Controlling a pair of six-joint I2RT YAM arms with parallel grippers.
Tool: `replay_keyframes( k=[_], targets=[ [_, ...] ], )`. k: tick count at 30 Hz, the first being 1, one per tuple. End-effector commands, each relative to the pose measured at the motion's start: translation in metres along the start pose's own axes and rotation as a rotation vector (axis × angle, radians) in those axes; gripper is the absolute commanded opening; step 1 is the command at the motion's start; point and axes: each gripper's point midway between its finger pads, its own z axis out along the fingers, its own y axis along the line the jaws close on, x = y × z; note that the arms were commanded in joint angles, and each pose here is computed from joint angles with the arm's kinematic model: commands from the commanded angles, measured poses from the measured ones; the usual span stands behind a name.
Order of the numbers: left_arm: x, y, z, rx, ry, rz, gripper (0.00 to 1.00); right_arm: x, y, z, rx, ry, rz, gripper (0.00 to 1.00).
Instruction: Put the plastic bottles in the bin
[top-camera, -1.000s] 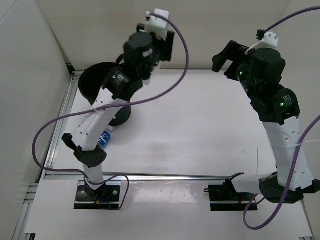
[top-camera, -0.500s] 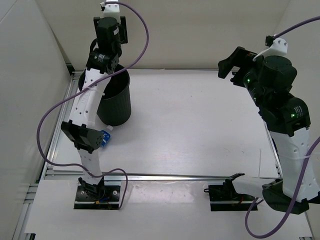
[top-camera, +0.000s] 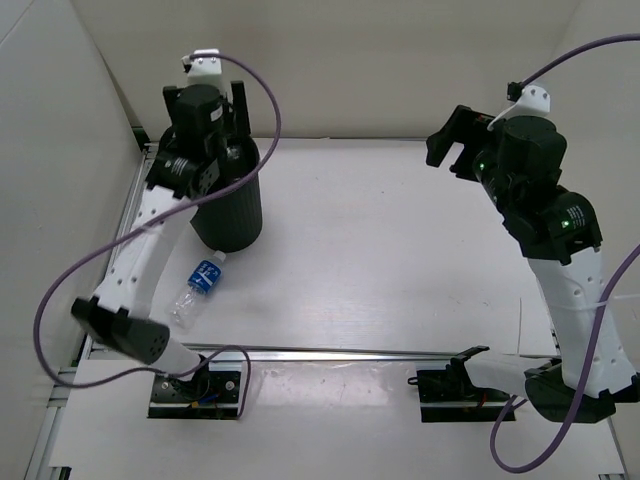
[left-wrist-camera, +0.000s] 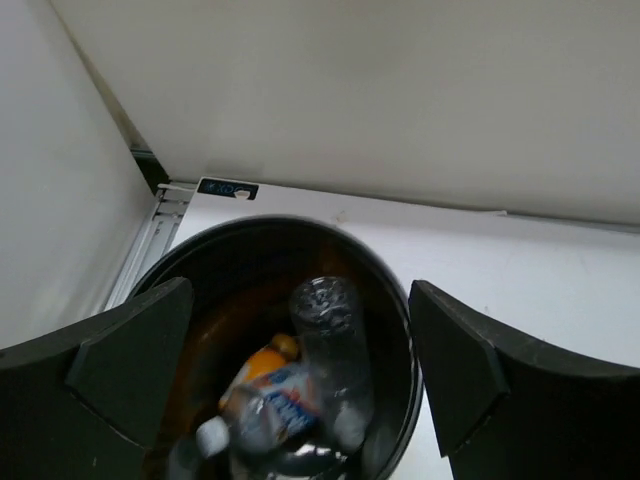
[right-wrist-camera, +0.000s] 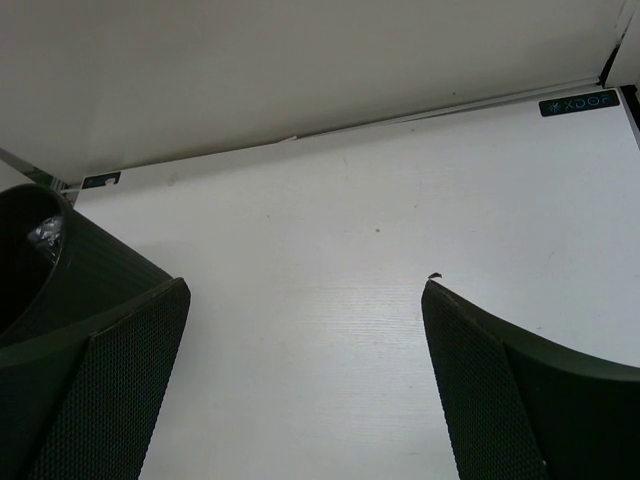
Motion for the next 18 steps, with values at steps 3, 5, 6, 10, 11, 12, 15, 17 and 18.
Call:
replay_keyframes(
  k=[3,5,6,10,11,12,15,17,18],
  targets=[
    [-0.011,0.023,-0.077,0.09,-0.089,0.039,1.0,0.004,0.005,0.009,-0.025,-0.005,0.008,1.0],
    [0.015,0.027,-0.095,0.152,-0.072,0.114,1.0,0.007,0.008,0.012,-0.032,0.008,0.014,1.0],
    [0.024,0.017,-0.104,0.234,-0.072,0.147,1.0,0.008,0.01,0.012,-0.043,0.012,0.014,1.0],
    [0.097,0.005,-0.126,0.403,0.02,0.26,1.0,0.012,0.015,0.018,-0.058,0.032,0.02,1.0],
    [0.106,0.004,-0.129,0.42,0.037,0.266,1.0,0.012,0.015,0.018,-0.058,0.032,0.02,1.0],
    [0.115,0.0,-0.133,0.455,0.06,0.258,1.0,0.012,0.015,0.018,-0.058,0.032,0.02,1.0],
    [0.162,-0.005,-0.135,0.504,0.209,0.312,1.0,0.012,0.015,0.018,-0.058,0.032,0.02,1.0],
    [0.185,-0.002,-0.137,0.509,0.296,0.354,1.0,0.013,0.014,0.016,-0.058,0.032,0.02,1.0],
    [0.195,-0.001,-0.134,0.496,0.336,0.372,1.0,0.013,0.014,0.016,-0.058,0.032,0.02,1.0]
  ],
)
